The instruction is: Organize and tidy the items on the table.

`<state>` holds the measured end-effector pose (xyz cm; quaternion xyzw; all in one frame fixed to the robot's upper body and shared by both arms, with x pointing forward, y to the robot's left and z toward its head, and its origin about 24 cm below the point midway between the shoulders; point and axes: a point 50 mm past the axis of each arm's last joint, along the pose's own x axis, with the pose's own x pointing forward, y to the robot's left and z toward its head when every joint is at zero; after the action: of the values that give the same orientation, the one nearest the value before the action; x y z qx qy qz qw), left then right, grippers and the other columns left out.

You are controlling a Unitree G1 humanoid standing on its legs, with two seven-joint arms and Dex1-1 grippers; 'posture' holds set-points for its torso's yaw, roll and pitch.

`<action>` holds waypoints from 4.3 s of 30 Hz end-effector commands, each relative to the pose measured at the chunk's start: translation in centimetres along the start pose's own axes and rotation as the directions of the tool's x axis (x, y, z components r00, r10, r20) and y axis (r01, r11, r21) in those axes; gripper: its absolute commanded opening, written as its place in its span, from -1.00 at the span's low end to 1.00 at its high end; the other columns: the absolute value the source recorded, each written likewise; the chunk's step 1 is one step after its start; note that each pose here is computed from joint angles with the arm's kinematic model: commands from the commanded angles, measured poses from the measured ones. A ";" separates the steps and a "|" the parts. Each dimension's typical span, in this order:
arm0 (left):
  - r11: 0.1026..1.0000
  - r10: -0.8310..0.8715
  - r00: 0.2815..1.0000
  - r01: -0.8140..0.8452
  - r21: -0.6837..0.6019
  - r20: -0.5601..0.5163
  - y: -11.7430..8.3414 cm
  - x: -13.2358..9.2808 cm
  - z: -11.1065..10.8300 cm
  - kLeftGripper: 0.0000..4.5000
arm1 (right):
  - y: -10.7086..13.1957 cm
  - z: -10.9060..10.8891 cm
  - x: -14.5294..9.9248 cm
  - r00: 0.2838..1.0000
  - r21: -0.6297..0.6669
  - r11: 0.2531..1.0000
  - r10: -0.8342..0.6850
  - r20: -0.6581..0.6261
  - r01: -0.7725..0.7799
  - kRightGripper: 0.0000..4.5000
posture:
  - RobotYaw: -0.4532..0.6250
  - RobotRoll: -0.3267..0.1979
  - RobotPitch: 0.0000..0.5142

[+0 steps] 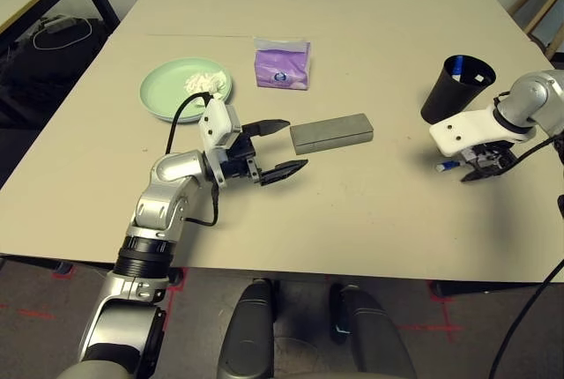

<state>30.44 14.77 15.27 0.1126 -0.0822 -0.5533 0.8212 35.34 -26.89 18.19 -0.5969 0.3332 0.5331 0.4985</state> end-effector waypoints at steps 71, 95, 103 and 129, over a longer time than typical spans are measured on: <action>0.999 0.027 0.997 -0.029 0.028 0.071 3.7 2.6 1.7 1.00 | -5.1 3.0 -8.7 -0.007 0.960 -0.273 -0.962 -0.273 0.059 -0.86 | 0.03 0.25 -0.67; 0.999 0.028 0.997 -0.030 0.028 0.066 3.8 2.4 1.8 1.00 | -4.1 3.1 -6.6 0.069 0.957 -0.274 -0.957 -0.281 0.094 0.32 | 0.03 0.25 -0.66; 0.999 0.028 0.998 -0.030 0.023 0.064 3.8 2.4 1.7 1.00 | -4.1 3.0 -6.7 0.062 0.955 -0.279 -0.956 -0.286 0.100 0.99 | 0.04 0.25 -0.67; 0.794 0.606 0.795 -0.607 -0.026 -0.030 4.5 -1.3 -1.7 1.00 | 1.7 4.5 2.8 0.017 0.963 0.259 -0.966 0.258 0.076 0.99 | 0.11 0.25 -0.69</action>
<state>34.54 17.46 14.80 0.0680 -0.0835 -0.2963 0.9490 33.27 -22.22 15.45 -0.0100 -0.1144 0.2823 0.9524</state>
